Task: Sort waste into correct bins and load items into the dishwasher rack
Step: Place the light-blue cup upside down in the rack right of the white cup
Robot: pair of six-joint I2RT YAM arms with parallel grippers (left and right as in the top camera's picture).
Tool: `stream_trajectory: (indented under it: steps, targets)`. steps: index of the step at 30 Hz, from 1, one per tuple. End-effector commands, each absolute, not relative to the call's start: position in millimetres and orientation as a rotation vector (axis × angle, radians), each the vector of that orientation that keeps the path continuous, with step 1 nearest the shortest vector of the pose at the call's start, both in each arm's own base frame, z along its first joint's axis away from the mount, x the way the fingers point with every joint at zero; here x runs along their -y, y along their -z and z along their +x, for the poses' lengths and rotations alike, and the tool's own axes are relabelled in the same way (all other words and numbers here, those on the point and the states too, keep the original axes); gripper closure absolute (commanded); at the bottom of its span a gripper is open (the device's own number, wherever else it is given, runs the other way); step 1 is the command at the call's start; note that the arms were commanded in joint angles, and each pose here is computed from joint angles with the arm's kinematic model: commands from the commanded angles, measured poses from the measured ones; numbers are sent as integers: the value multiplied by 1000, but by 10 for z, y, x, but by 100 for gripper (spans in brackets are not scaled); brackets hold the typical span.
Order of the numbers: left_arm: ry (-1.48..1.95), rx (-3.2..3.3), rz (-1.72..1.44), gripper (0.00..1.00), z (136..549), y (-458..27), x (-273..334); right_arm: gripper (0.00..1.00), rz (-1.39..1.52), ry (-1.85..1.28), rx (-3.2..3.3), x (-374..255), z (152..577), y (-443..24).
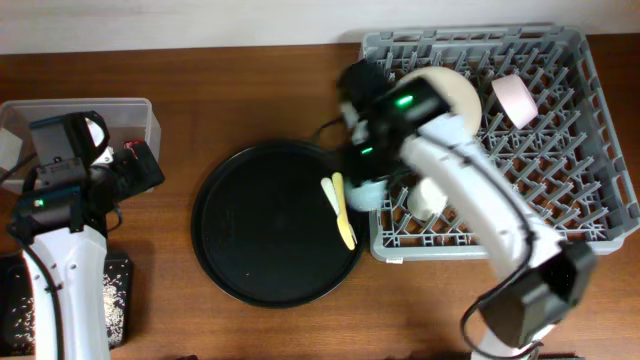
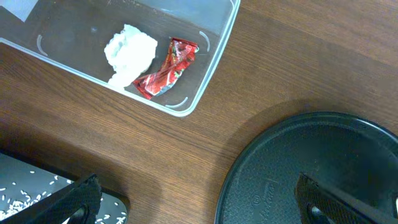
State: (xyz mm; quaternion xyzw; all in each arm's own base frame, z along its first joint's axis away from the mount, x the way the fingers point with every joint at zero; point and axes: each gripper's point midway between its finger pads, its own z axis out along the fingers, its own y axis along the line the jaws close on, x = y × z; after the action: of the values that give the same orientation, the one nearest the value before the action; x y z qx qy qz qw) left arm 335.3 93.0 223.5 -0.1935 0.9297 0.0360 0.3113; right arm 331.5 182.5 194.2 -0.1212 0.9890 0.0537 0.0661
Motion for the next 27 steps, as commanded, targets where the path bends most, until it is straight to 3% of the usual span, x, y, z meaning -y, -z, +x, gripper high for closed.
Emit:
stream_trajectory:
  steps: [1, 6, 10, 15, 23, 27]
  targets:
    - [-99, -2441, -504, 1, 3350, -2291, -936, 57, -84, -140, -2930, -966, 3583, -2209]
    - [-99, -2441, -504, 1, 3351, -2291, -936, 57, 272, -71, -2933, 219, 3641, -2193]
    - [-99, -2441, -504, 1, 3351, -2291, -936, 57, 382, -10, -2926, 574, 3692, -2094]
    - [-99, -2441, -504, 1, 3351, -2290, -936, 59, 395, 12, -3009, 587, 3583, -1902]
    - [-99, -2441, -504, 1, 3351, -2291, -936, 58, 313, 22, -2912, 632, 3915, -1555]
    - [-99, -2441, -504, 1, 3351, -2291, -936, 59, 316, 21, -2938, 624, 3868, -1184]
